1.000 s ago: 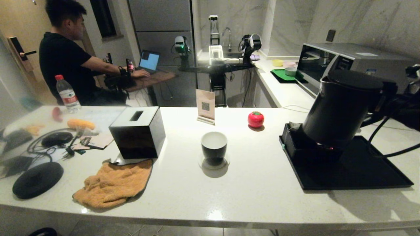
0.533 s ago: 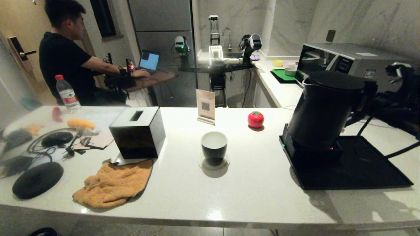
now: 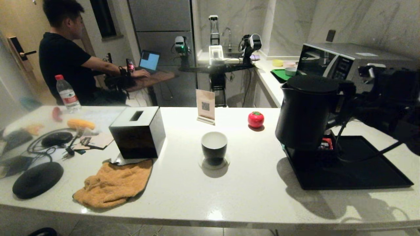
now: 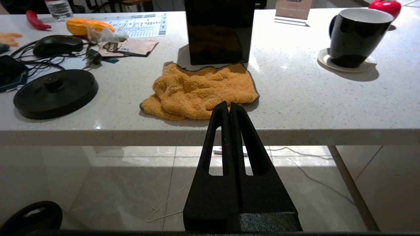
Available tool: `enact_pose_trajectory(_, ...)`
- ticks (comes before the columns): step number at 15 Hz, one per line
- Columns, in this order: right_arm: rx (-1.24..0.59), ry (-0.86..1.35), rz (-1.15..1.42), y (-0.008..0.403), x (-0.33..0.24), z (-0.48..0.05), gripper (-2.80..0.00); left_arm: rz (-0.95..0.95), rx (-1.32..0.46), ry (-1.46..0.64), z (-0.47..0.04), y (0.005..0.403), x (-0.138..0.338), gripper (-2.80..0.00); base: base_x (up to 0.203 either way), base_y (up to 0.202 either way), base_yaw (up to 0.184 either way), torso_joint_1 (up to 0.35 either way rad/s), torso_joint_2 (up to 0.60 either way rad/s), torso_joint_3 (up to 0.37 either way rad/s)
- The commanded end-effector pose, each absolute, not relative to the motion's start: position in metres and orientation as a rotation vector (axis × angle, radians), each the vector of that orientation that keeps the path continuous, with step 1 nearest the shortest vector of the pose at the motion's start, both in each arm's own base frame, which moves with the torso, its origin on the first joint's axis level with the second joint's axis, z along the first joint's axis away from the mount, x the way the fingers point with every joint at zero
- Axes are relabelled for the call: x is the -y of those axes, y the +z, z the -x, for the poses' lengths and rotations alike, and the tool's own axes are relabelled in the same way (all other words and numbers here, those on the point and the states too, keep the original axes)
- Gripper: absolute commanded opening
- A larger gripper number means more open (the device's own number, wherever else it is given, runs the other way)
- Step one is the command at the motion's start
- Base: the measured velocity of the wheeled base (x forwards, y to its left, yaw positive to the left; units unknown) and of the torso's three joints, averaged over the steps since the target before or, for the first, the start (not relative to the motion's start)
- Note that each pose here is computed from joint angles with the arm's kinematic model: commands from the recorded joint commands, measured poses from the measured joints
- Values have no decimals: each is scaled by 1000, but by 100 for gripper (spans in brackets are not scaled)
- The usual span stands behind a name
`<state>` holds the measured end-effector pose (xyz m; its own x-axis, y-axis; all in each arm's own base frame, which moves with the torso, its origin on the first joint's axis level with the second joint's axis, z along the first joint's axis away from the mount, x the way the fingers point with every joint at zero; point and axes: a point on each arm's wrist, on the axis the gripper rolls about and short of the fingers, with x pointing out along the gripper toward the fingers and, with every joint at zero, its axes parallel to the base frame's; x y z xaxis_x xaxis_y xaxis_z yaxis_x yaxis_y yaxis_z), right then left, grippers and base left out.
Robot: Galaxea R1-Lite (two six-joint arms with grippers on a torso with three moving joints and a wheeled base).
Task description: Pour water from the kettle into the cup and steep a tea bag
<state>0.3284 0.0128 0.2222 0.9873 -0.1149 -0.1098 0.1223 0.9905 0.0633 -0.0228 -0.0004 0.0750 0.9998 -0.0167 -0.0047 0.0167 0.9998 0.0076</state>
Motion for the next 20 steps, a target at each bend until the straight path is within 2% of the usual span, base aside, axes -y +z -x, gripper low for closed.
enact_pose_trajectory(1, -121, -113, -64, 222, -26, -330, -280, -8, -5, -17, 23, 75, 0, -280, 0, 0, 0, 0, 0, 0)
enact_pose_trajectory(20, -184, -52, 70, 214, -90, -334, -280, -8, -5, -17, 23, 75, 0, -280, 0, 0, 0, 0, 0, 0)
